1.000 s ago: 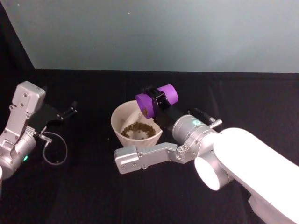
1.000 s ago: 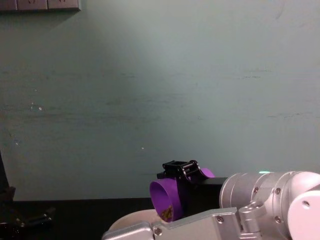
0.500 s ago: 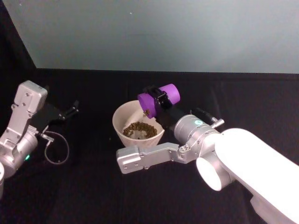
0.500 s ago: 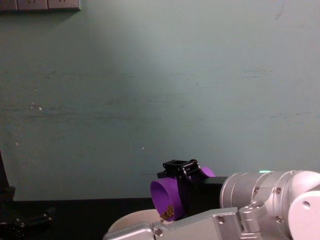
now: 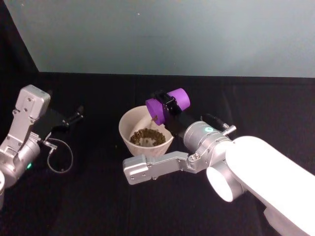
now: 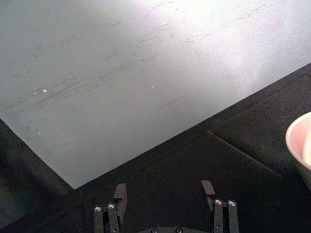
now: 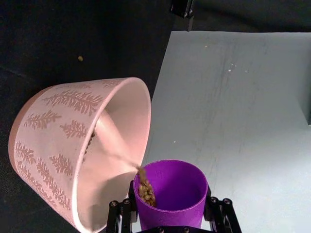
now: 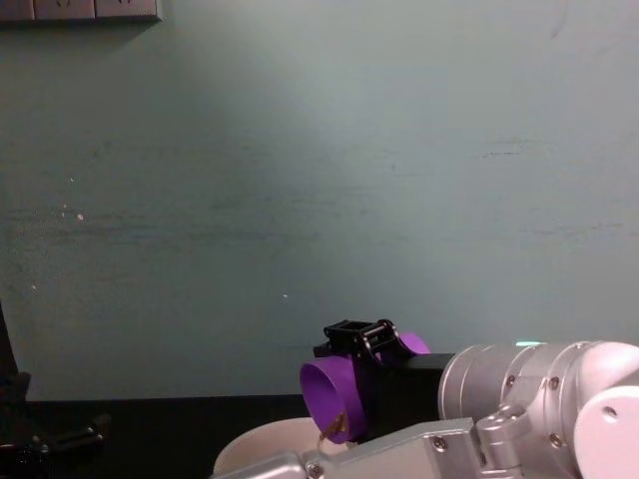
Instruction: Pick up the cup and pour the mung beans from the cup into the bowl.
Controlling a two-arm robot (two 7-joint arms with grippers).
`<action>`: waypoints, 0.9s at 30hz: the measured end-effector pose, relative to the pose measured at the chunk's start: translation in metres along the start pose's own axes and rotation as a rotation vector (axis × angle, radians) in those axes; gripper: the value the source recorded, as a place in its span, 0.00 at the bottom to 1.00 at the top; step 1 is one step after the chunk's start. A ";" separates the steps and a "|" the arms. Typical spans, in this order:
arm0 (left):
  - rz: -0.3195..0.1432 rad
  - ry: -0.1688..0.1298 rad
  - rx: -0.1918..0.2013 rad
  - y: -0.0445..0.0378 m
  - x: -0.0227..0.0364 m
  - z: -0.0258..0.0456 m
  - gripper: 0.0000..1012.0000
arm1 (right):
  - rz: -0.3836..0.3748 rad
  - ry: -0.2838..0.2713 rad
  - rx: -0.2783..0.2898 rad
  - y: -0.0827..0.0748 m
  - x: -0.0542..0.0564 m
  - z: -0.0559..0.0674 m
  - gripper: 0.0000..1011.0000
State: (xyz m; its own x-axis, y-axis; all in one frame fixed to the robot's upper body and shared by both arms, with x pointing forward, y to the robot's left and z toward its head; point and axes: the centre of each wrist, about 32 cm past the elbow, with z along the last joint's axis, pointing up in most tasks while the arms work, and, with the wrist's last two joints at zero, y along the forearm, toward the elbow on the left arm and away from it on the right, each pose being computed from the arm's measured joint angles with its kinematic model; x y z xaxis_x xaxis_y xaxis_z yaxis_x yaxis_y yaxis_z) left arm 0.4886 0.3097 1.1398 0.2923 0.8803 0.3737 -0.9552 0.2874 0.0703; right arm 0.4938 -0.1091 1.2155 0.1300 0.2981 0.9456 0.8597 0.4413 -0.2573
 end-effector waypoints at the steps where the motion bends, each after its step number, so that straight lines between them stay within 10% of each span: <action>1: 0.000 0.000 0.000 0.0000 0.0000 0.0000 0.99 | 0.000 -0.002 0.000 0.000 0.000 0.000 0.73; 27: 0.000 0.000 0.000 0.0000 0.0000 0.0000 0.99 | -0.029 -0.173 0.000 0.001 -0.001 0.007 0.73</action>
State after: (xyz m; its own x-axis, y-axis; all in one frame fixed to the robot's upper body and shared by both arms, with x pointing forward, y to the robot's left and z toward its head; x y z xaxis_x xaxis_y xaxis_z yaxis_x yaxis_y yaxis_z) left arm 0.4886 0.3097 1.1398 0.2923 0.8803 0.3738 -0.9552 0.2874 0.0702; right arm 0.4910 -0.1036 1.2130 0.0182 0.4266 0.9042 0.8620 0.4516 -0.2304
